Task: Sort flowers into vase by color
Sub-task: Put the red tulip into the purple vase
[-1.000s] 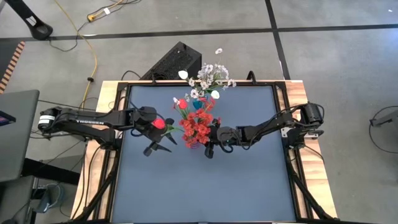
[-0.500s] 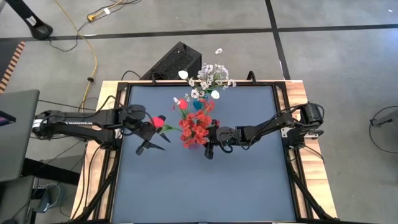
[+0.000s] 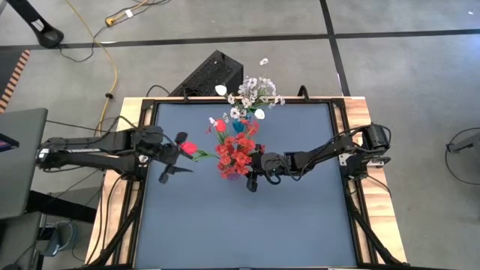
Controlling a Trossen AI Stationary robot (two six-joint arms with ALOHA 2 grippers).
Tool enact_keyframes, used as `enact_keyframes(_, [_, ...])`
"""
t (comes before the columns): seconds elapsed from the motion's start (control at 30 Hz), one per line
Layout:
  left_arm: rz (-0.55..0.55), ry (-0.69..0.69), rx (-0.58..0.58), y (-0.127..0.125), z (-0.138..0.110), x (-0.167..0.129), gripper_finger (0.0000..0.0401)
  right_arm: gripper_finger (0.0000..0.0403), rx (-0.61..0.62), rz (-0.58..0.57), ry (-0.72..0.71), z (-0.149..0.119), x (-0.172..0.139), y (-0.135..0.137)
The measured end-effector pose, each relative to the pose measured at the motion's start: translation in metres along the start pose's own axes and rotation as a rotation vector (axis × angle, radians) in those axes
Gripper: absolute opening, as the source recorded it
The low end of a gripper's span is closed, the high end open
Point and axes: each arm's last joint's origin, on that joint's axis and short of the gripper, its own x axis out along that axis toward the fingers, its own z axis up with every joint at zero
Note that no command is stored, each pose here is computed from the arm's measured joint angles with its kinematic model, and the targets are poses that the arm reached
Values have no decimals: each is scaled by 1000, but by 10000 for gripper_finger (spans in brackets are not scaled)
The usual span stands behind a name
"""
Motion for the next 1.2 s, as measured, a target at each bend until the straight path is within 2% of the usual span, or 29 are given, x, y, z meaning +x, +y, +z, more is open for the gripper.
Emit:
enact_keyframes(0.1, [105,-23,-60,0,-3,-9,167,164,-2,0,-1,0,0,0])
enact_keyframes(0.17, [119,-104,-103,-1,-5,-7,167,164,-4,0,-1,0,0,0])
enact_keyframes(0.3, [112,-253,-168,-5,-21,9,167,164,-11,0,0,0,0,0])
enact_keyframes(0.47, [269,-406,-222,-4,-41,26,167,164,-11,0,-2,0,0,0])
enact_keyframes(0.57, [321,-467,-237,-4,-47,34,167,164,-11,0,-3,0,0,0])
enact_keyframes(0.7, [305,-464,-264,-3,-52,49,167,164,-10,0,-4,0,0,0])
enact_keyframes(0.93, [287,-489,-238,2,-47,68,167,164,-2,-5,-8,1,1,-2])
enact_keyframes(1.2, [222,-502,-207,10,-31,82,167,164,-2,-2,-4,0,0,0])
